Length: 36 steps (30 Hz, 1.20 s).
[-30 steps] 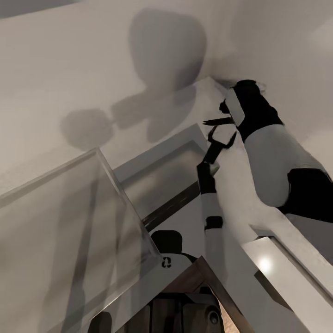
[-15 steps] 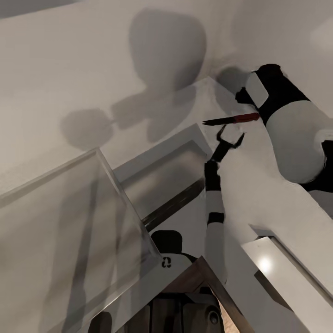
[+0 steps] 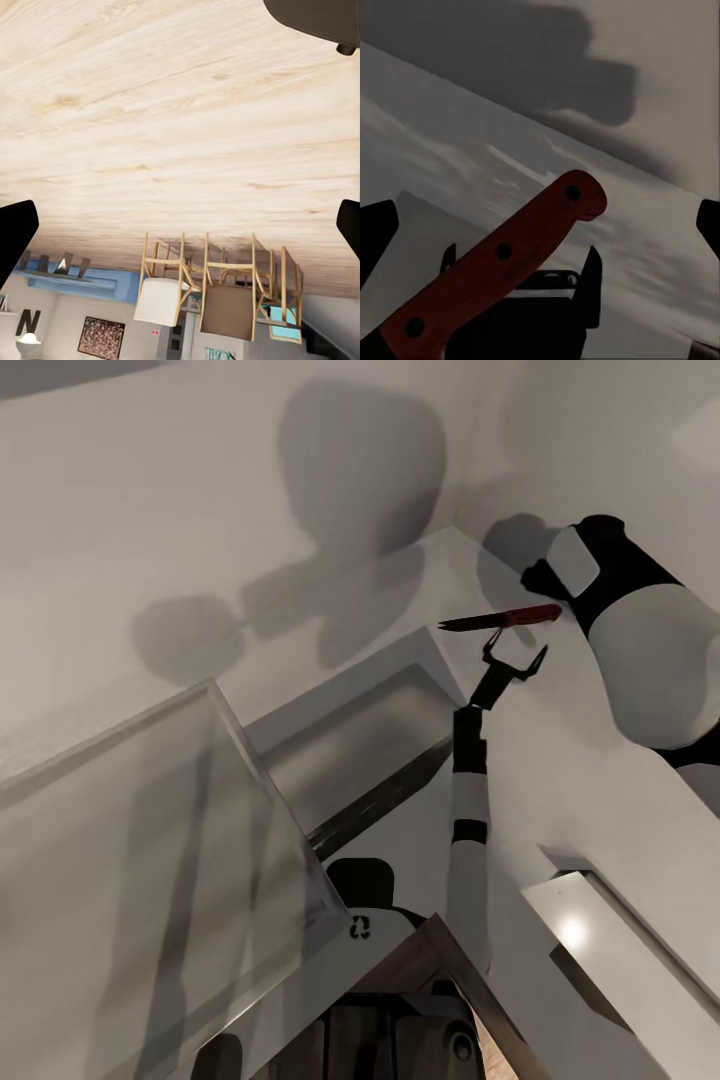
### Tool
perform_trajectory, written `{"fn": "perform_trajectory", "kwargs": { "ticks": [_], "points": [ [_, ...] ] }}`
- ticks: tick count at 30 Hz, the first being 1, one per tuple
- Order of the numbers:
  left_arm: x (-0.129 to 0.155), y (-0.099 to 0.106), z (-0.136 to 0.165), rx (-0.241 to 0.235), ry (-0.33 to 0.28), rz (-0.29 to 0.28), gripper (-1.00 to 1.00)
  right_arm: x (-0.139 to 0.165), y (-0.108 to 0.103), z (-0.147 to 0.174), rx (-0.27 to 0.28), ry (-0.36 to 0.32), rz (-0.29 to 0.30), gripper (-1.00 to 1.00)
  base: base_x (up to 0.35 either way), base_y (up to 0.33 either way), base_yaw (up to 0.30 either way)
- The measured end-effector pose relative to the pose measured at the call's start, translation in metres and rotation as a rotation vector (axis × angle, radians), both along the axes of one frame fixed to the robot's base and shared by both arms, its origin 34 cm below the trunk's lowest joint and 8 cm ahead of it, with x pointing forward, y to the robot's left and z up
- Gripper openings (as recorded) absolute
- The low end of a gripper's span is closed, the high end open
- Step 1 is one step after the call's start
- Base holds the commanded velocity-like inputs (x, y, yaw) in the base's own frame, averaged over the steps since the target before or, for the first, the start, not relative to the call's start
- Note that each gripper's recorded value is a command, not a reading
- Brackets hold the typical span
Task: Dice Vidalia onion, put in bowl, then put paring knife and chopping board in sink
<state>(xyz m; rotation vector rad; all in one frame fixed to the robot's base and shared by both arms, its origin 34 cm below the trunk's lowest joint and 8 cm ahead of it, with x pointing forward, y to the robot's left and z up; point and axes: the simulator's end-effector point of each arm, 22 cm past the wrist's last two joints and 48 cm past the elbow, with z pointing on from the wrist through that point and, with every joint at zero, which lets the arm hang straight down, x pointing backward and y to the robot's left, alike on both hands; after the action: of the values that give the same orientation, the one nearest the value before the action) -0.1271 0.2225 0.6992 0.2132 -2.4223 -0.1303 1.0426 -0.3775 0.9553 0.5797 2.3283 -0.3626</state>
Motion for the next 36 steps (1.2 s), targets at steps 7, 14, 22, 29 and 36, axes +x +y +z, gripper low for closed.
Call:
{"fn": "perform_trajectory", "kwargs": {
  "ticks": [7,14,22,29,36],
  "points": [
    [0.0,0.0,0.0,0.0,0.0,0.0,1.0,-0.002,0.004,-0.007,0.002,0.006,0.002,1.0,0.0,0.0,0.0],
    [0.0,0.0,0.0,0.0,0.0,0.0,1.0,-0.009,0.002,-0.021,-0.019,0.009,-0.028,1.0,0.0,0.0,0.0],
    [0.0,0.0,0.0,-0.001,0.0,-0.001,1.0,-0.012,-0.002,-0.022,-0.038,0.013,-0.053,1.0,0.0,0.0,0.0],
    [0.0,-0.001,0.0,-0.002,-0.001,0.0,1.0,-0.011,0.006,-0.022,-0.033,0.013,-0.049,1.0,0.0,0.0,0.0],
    [0.0,-0.001,0.0,-0.002,-0.001,0.0,1.0,-0.008,0.028,-0.023,-0.022,0.013,-0.02,1.0,0.0,0.0,0.0]
  ]
}}
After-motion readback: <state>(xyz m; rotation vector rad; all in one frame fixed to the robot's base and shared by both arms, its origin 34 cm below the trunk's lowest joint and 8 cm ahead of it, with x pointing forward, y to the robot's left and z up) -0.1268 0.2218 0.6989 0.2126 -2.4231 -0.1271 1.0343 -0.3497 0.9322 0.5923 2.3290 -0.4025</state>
